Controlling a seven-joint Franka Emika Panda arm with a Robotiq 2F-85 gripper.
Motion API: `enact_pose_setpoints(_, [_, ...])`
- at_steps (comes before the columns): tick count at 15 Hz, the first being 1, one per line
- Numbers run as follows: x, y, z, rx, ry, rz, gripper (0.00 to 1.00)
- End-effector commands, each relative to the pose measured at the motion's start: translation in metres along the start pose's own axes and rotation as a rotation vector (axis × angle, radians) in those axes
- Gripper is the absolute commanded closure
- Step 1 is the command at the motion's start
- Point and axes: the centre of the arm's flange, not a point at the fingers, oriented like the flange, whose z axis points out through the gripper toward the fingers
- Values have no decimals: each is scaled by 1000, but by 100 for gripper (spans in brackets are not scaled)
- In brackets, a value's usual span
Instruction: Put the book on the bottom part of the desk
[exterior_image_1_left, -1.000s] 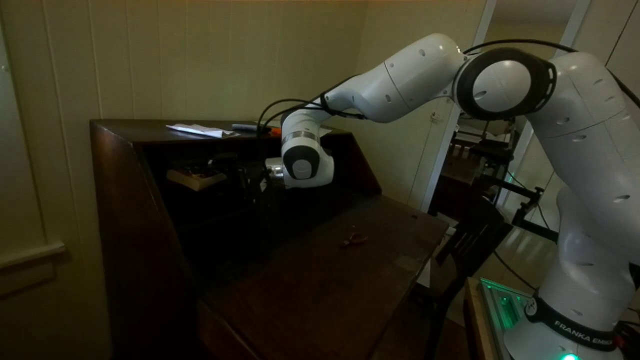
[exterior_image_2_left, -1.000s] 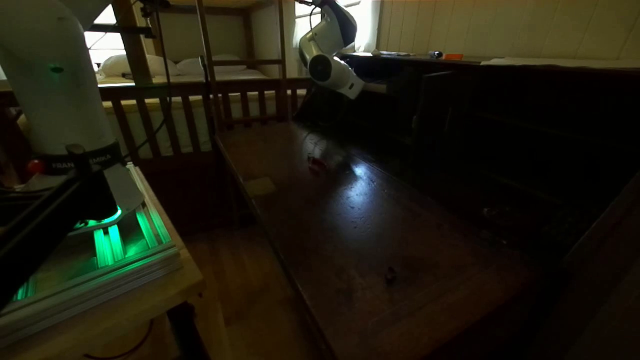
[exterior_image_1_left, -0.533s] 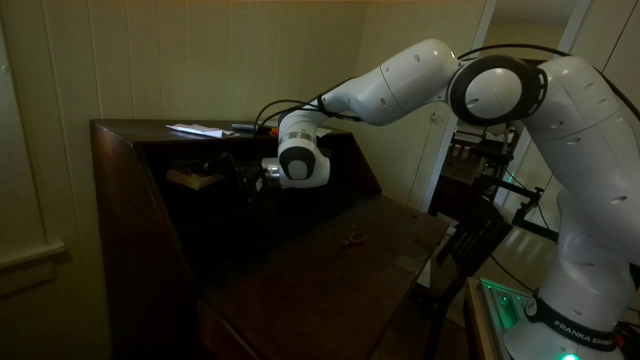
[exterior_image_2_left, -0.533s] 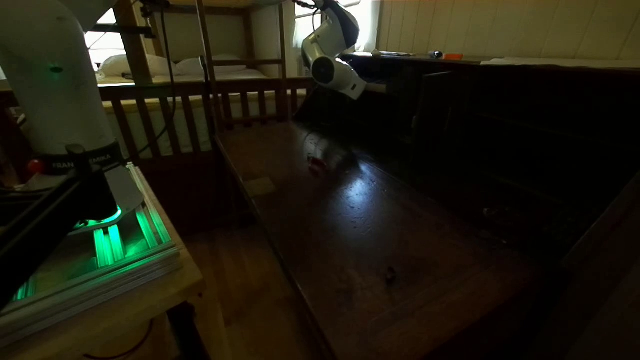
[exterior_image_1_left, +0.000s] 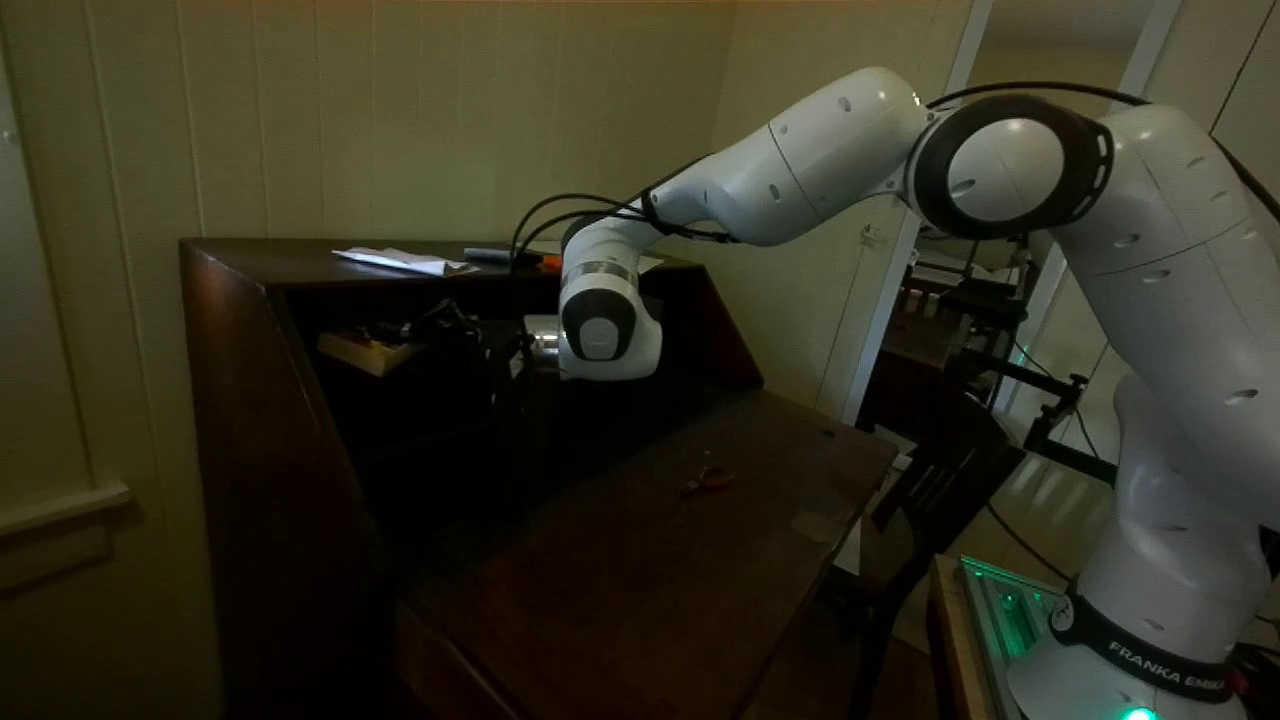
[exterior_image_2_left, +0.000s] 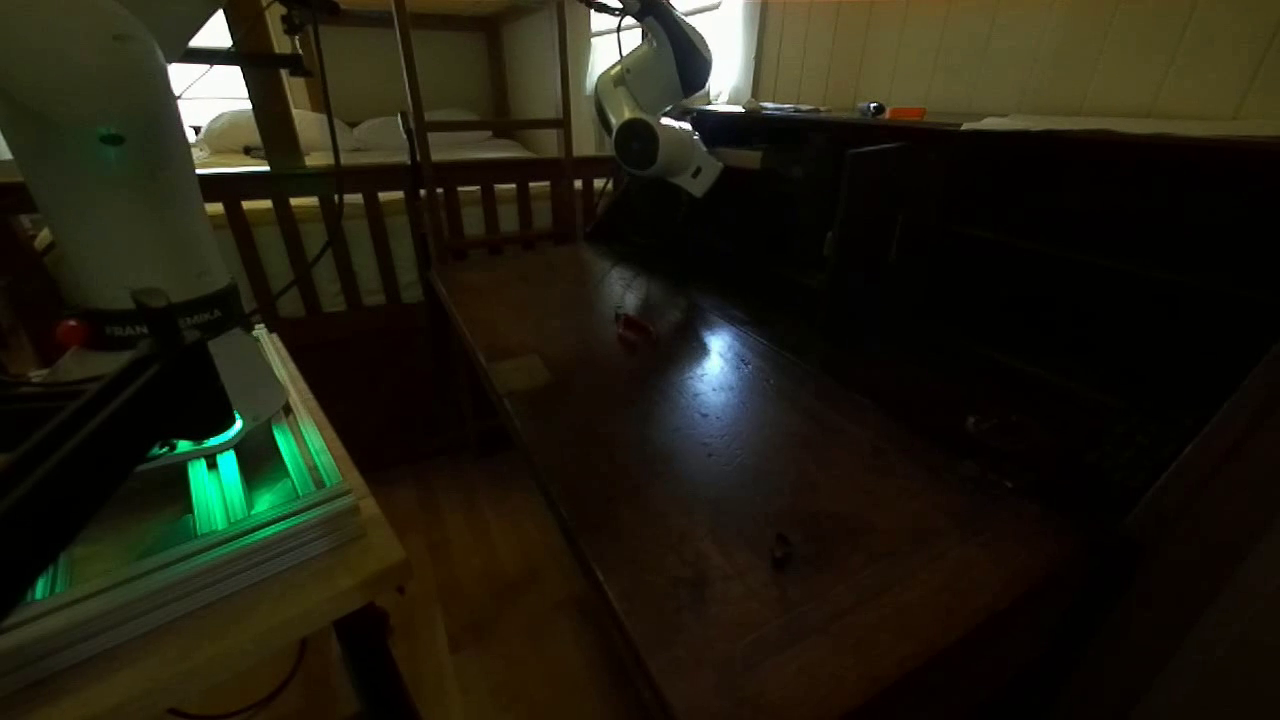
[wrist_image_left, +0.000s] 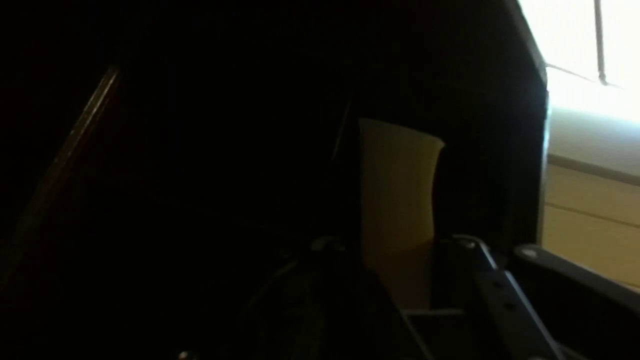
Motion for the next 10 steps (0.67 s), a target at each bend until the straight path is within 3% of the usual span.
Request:
enact_pose_setpoints(1, [-29, -34, -49, 64, 20, 60, 92])
enact_pose_setpoints(7, [-27, -58, -141, 70, 102, 156, 92])
enact_pose_setpoints(10, [-22, -61, -194, 4, 105, 172, 92])
